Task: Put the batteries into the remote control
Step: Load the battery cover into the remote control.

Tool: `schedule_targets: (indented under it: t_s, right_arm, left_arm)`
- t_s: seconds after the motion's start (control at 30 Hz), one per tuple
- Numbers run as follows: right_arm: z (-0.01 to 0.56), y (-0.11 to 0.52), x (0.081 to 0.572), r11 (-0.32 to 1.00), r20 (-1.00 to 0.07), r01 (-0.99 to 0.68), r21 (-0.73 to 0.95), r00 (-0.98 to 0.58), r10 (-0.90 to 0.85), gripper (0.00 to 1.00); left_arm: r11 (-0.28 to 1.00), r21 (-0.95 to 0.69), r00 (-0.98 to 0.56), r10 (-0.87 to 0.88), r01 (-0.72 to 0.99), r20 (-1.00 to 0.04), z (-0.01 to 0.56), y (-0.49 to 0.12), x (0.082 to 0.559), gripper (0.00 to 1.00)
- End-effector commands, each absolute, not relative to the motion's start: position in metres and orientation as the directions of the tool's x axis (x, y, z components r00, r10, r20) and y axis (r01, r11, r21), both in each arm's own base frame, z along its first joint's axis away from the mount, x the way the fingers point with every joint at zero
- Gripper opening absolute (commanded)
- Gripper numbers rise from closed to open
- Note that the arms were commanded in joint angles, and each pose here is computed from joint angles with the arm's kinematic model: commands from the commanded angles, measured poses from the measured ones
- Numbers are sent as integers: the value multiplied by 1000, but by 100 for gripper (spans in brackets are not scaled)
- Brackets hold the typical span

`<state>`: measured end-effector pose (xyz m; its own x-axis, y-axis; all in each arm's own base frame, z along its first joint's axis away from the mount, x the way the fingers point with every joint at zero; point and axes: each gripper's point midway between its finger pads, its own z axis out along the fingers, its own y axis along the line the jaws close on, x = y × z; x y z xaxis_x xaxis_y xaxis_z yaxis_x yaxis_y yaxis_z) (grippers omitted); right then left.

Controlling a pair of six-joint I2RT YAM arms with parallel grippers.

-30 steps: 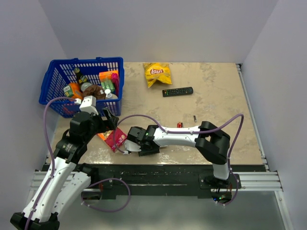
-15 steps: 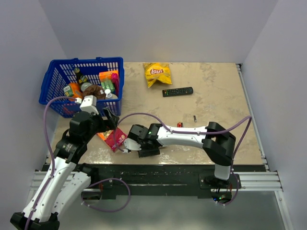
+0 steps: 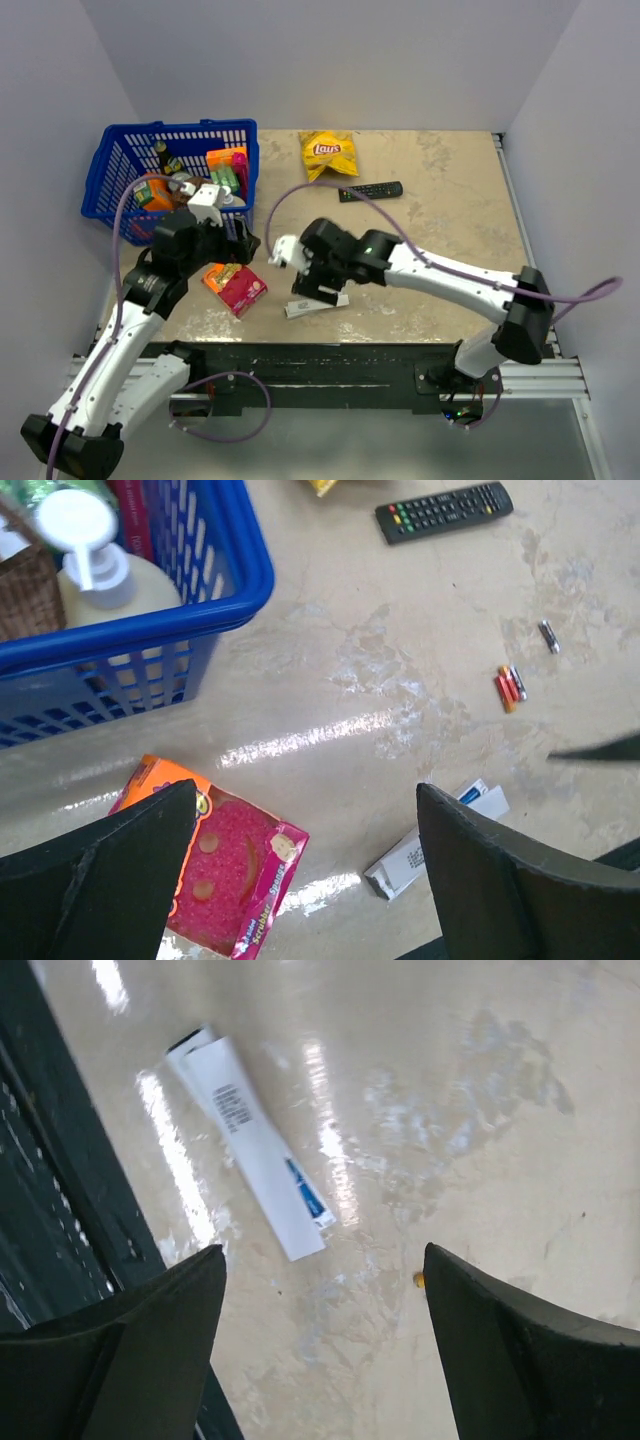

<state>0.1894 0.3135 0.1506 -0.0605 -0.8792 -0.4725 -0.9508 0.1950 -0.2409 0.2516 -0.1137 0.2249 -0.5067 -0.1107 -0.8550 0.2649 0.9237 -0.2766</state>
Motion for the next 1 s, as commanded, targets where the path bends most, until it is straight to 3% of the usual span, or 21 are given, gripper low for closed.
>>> schedule_targets:
  t_s: [0.0,0.17,0.33,0.5,0.63,0.97]
  right_arm:
    - [187,279,228,562,-650,-824,-72,-388,-653,82]
    - [206,220,261,829,-733,-549,105,-606,-308,82]
    - [194,173,273,916,-710,-300,266,-703,-24,88]
    - [180,161,272,886,-657,-196,420,-739,148,88]
    - [158,162,266,823,-556,-114,557,-787,267,87]
    - [107,189,236,721,-343,-55,691,-902,260,81]
  left_arm:
    - [869,-200,-448,28,453,-893,246,-147,258,95]
    - [825,-77,-467,237,559,-852,219,-203,251,96]
    - [737,-16,-441,386,675,-810,191,-251,235,97]
    - [635,65,-393,552,770,-736,160,-284,218,100]
    - [579,82,-380,628,811,-679,135,-301,201,100]
    - [608,38,-481,663,793,-573,73,-297,187,96]
